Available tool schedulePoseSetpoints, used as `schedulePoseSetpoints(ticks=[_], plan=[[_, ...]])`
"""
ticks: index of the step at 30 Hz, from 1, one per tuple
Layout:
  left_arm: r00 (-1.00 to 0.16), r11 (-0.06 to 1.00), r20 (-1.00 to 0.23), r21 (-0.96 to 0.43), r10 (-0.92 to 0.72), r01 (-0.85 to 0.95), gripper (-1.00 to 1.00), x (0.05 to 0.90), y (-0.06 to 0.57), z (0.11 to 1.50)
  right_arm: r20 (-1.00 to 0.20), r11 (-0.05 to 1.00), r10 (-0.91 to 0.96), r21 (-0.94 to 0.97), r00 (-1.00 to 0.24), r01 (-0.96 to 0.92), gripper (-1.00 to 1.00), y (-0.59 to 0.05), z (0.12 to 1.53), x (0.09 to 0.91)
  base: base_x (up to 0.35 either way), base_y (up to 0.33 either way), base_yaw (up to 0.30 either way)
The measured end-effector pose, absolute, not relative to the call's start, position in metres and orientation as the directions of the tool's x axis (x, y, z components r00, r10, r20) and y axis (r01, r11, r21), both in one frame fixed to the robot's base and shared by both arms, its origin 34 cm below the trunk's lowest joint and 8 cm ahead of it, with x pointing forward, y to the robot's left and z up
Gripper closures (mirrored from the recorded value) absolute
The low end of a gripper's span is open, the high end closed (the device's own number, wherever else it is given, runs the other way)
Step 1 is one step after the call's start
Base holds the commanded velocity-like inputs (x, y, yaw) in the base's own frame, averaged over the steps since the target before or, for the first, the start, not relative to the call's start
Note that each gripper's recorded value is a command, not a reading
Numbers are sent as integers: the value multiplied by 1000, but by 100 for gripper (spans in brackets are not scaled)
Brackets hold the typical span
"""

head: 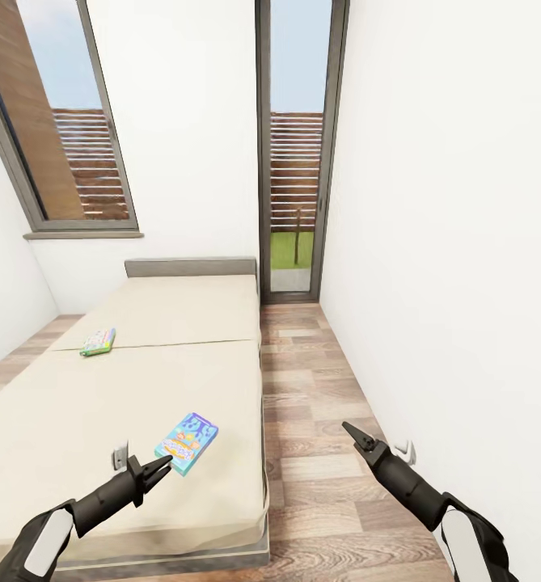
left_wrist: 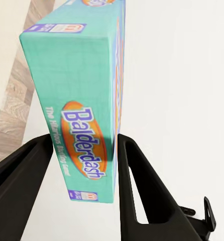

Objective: Put all the toys in the child's room - the three board games (two on the bed and one on the table), the two jigsaw puzzles on the table, and the tennis ball on the table - inside the toy box on the table in the child's room.

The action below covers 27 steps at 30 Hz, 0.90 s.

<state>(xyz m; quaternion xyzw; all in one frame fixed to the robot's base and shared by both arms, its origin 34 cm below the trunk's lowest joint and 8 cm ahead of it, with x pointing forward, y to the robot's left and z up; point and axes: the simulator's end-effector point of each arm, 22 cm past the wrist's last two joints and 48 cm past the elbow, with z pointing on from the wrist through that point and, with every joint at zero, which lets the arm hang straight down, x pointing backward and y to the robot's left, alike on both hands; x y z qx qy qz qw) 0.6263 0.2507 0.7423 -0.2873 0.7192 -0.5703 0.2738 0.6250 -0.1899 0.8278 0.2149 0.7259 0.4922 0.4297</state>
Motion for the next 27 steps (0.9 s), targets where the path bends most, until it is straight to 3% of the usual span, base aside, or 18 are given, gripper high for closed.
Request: schedulePoseSetpoints(ticks=[27], plan=[[-691, 167, -67, -983, -720, -79, 100, 627, 247, 780, -410, 422, 734, 900, -541, -110, -100, -187, 859, 626, 0, 0, 0]])
